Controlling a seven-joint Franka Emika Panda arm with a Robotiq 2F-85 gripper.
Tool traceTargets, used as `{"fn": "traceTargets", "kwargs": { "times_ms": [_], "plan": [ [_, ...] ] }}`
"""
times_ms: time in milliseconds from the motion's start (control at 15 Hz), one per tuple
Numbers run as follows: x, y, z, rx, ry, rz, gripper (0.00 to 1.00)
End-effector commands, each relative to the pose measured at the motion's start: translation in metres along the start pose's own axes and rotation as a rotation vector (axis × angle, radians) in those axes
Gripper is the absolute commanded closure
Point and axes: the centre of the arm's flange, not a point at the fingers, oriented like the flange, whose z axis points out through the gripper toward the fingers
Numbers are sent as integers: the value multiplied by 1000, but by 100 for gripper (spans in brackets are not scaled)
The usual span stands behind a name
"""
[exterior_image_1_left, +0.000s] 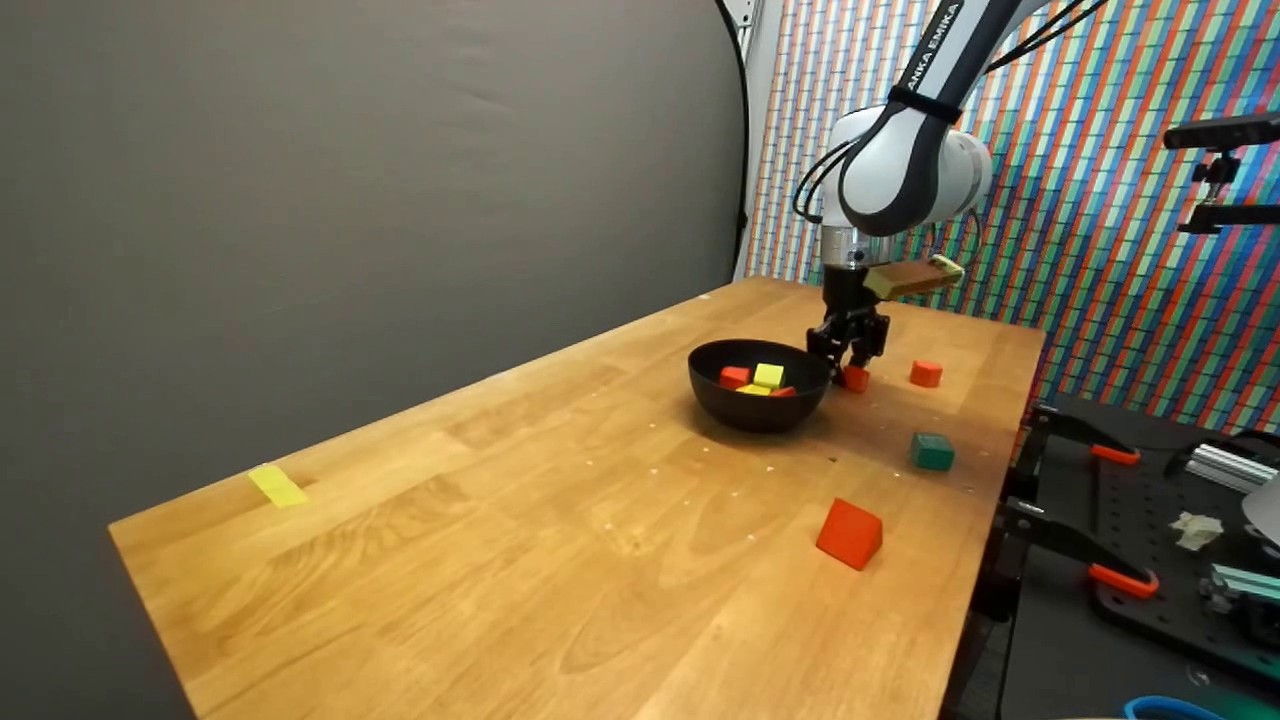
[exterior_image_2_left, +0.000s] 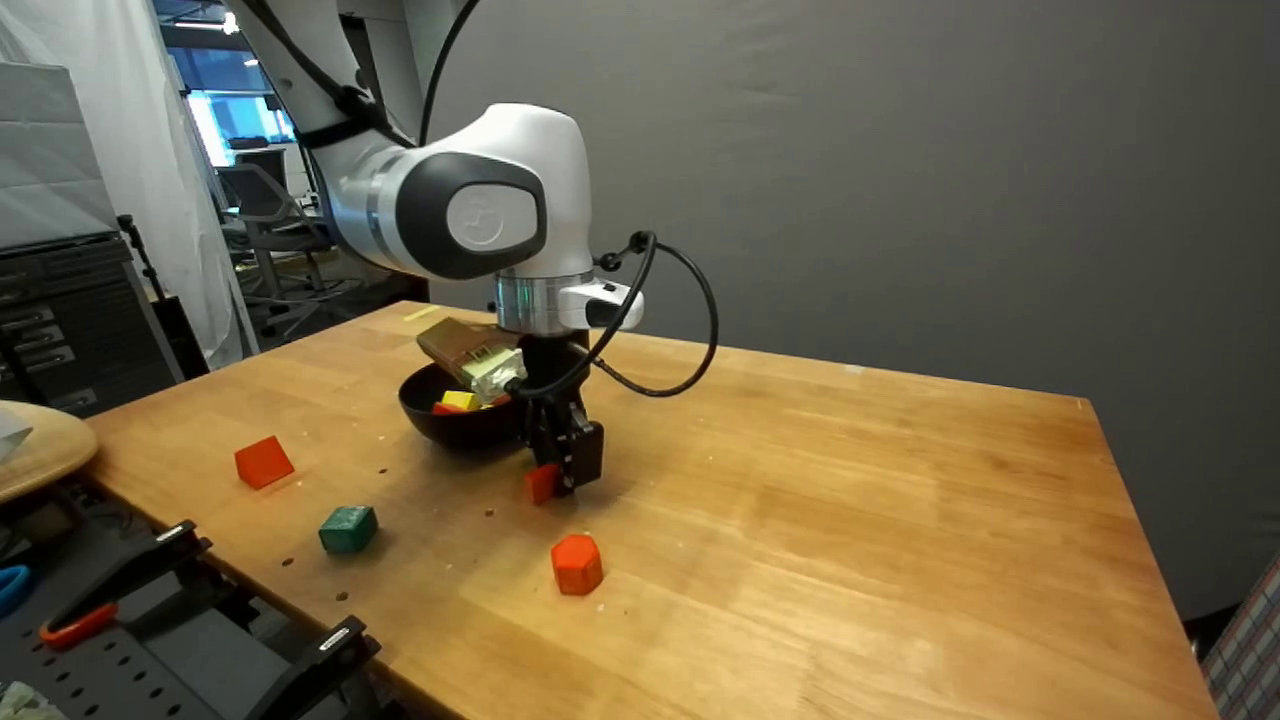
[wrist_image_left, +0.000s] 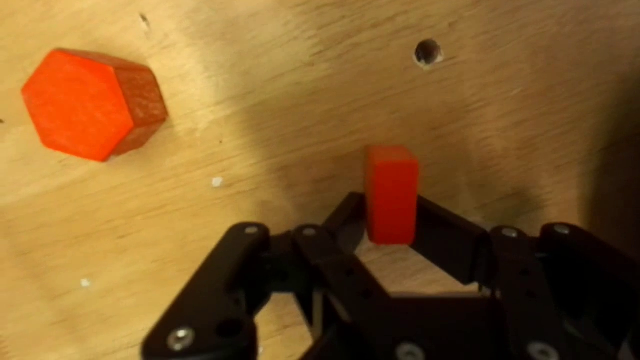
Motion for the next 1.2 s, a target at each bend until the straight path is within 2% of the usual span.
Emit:
{"fn": "traceTargets", "kwargs": {
  "times_ms": [0,67,200,400,600,800,867,933,1000,1067,1133],
  "plan": [
    [-5,1,-19,31,57,40,87],
    [-7,-4,-26,45,73,42,87],
    [-16,-27,-52,93,158,36,87],
    [-32,-79,-81,176,295,10,87],
    [-47,-129,-94,209,378,-27,87],
    [-41,-166,-103,228,399,-26,86],
    [-35,-173,-107,225,391,-12,59],
    [-28,-178,-112,212,388,5,47],
    [-20,-179,-118,193,393,19,40],
    [-38,-164,-103,221,380,-17,58],
    [-31,-163,-107,212,386,-5,49]
  ]
}}
